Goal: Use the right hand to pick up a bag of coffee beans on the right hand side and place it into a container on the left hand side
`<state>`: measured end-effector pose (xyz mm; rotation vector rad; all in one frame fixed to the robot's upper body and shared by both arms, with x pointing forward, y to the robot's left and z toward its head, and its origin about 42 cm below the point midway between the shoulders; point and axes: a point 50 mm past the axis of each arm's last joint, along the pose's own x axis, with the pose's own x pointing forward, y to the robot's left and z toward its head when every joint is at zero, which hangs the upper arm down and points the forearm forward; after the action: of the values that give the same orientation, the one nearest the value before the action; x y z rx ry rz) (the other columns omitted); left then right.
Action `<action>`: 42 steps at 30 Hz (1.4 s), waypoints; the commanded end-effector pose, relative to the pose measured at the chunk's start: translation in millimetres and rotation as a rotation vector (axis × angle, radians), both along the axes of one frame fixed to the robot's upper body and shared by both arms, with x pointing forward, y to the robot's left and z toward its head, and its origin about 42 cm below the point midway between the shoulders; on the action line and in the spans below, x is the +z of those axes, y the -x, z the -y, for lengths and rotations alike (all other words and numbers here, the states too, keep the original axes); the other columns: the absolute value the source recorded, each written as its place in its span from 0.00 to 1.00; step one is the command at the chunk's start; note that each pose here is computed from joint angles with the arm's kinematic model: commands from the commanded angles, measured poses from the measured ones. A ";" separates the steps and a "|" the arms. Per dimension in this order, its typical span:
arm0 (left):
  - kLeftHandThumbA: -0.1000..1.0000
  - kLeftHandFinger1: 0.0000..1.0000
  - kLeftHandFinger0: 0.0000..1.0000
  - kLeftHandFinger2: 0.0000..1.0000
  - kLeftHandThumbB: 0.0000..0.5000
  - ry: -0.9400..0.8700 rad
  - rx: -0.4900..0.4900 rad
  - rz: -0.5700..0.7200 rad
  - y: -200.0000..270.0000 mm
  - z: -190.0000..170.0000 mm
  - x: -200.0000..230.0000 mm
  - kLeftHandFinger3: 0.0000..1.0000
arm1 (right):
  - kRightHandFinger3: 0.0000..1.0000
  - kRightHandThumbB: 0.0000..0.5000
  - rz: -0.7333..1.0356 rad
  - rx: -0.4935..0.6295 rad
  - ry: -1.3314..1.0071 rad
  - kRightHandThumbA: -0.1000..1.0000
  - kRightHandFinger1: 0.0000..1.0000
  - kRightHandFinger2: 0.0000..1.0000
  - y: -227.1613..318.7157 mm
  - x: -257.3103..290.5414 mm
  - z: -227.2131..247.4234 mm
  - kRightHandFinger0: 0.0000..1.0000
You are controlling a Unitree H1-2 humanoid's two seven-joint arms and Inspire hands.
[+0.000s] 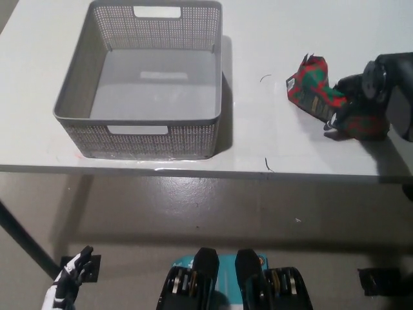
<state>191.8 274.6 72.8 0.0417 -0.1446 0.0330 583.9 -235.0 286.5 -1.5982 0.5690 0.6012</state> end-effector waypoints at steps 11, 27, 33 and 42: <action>1.00 1.00 1.00 1.00 0.40 0.002 -0.006 0.078 -4.2 -9.9 8.1 1.00 | 0.55 0.53 0.394 0.140 -0.133 0.01 0.35 0.50 19.2 -74.1 -4.5 0.19; 1.00 1.00 1.00 1.00 0.47 -0.013 -0.005 0.072 -4.1 -10.8 8.0 1.00 | 0.43 0.46 0.718 0.253 -0.240 0.00 0.20 0.35 0.9 -7.1 -23.7 0.00; 1.00 1.00 1.00 1.00 0.46 -0.017 -0.018 0.061 -5.1 -7.4 10.1 1.00 | 0.29 0.22 0.932 0.255 -0.369 0.00 0.04 0.42 -15.9 96.4 -40.6 0.00; 1.00 1.00 1.00 1.00 0.49 -0.035 -0.022 0.064 -7.3 -10.2 10.7 1.00 | 0.99 0.28 1.180 0.272 -0.541 0.00 0.37 0.80 -10.8 221.9 -47.2 0.00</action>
<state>200.5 275.3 72.2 0.0322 -0.1625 0.0307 593.8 -215.4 316.7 -1.4066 -0.1539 0.1828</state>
